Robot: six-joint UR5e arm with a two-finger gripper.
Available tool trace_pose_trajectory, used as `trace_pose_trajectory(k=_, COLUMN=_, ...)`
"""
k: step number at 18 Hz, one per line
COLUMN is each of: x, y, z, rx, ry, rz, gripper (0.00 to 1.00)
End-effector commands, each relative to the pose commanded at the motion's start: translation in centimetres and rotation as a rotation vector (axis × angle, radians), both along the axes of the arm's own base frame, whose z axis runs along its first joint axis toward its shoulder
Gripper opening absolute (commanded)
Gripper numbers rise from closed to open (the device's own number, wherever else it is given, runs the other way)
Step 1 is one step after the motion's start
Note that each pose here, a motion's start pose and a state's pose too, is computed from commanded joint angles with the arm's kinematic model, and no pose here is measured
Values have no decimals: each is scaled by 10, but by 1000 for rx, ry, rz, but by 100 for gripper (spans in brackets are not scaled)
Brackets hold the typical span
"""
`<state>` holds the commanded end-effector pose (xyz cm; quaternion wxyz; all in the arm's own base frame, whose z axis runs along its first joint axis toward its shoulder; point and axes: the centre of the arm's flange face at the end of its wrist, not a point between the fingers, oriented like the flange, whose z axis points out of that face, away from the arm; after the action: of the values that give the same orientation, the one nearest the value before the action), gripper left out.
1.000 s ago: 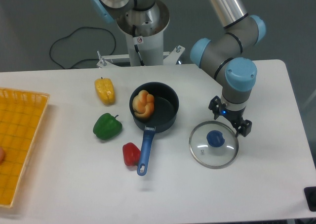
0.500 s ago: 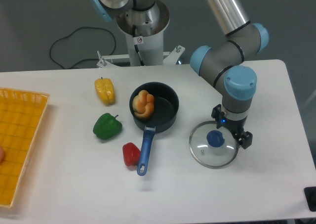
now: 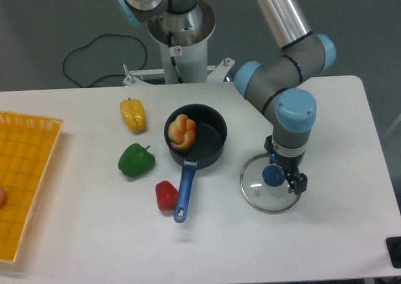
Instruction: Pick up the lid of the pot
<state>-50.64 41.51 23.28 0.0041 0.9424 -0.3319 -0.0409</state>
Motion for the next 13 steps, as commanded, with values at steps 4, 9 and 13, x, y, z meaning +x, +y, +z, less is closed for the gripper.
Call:
trace_pose_trajectory(k=4, x=2, y=-1, z=-3, rx=-8, ry=-12, rz=-21, gripper=100)
trace_pose_trajectory(k=9, x=4, y=-4, z=-10, rx=-15, ry=-24, rz=-31, gripper=100)
trace_pose_trajectory(k=13, x=-2, y=-7, z=-12, rx=-12, ry=-24, rz=-23, gripper=100)
